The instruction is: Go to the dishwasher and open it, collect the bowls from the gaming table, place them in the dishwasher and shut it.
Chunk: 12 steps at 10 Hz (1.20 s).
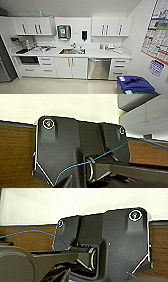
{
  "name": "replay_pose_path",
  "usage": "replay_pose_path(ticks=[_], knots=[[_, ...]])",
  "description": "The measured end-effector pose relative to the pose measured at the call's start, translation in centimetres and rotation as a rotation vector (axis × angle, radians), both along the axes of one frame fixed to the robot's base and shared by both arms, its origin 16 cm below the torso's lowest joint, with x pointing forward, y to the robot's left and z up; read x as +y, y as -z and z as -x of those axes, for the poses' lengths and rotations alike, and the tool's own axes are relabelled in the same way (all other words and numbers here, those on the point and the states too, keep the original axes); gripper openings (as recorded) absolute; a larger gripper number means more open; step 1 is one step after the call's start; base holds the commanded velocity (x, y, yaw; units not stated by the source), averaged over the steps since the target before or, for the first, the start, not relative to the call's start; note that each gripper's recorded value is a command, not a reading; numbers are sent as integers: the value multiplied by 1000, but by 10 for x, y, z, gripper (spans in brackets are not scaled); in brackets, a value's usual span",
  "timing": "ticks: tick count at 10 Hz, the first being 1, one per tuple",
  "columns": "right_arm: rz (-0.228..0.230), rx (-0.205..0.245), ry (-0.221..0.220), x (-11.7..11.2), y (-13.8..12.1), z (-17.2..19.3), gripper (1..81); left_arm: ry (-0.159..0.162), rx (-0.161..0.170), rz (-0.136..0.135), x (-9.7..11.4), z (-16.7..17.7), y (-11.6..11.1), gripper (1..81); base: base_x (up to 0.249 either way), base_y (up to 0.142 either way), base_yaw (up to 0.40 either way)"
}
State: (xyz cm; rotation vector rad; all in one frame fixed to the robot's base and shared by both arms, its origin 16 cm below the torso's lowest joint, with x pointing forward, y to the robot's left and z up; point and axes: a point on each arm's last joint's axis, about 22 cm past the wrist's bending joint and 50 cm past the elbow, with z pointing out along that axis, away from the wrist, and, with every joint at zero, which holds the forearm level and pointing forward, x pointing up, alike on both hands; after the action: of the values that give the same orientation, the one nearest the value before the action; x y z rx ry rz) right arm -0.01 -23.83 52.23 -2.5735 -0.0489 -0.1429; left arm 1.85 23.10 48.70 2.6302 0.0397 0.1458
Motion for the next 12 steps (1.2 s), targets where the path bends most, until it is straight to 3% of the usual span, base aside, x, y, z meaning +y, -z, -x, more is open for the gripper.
replay_pose_path(ticks=[4, 5, 6, 8, 12], knots=[[2, -1, 1, -2, 0, 2, 811, 0, 4, 2, -2, 5, 0, 811, 104, 0, 0], [12, -6, 2, -9, 0, -4, 811, 1, -2, 16, -12, -2, -1, 811, 97, 0, 0], [3, -17, 6, -1, 0, -7, 811, -3, -15, 8, -5, -7, -1, 811, 97, 0, 0], [-14, -4, 1, 9, -1, -2, 811, -1, -5, -8, 6, -3, 0, 811, 97, 0, 0], [-4, -9, 5, 3, -1, -2, 811, -1, -4, 0, 0, -1, 0, 811, 94, 0, 0]])
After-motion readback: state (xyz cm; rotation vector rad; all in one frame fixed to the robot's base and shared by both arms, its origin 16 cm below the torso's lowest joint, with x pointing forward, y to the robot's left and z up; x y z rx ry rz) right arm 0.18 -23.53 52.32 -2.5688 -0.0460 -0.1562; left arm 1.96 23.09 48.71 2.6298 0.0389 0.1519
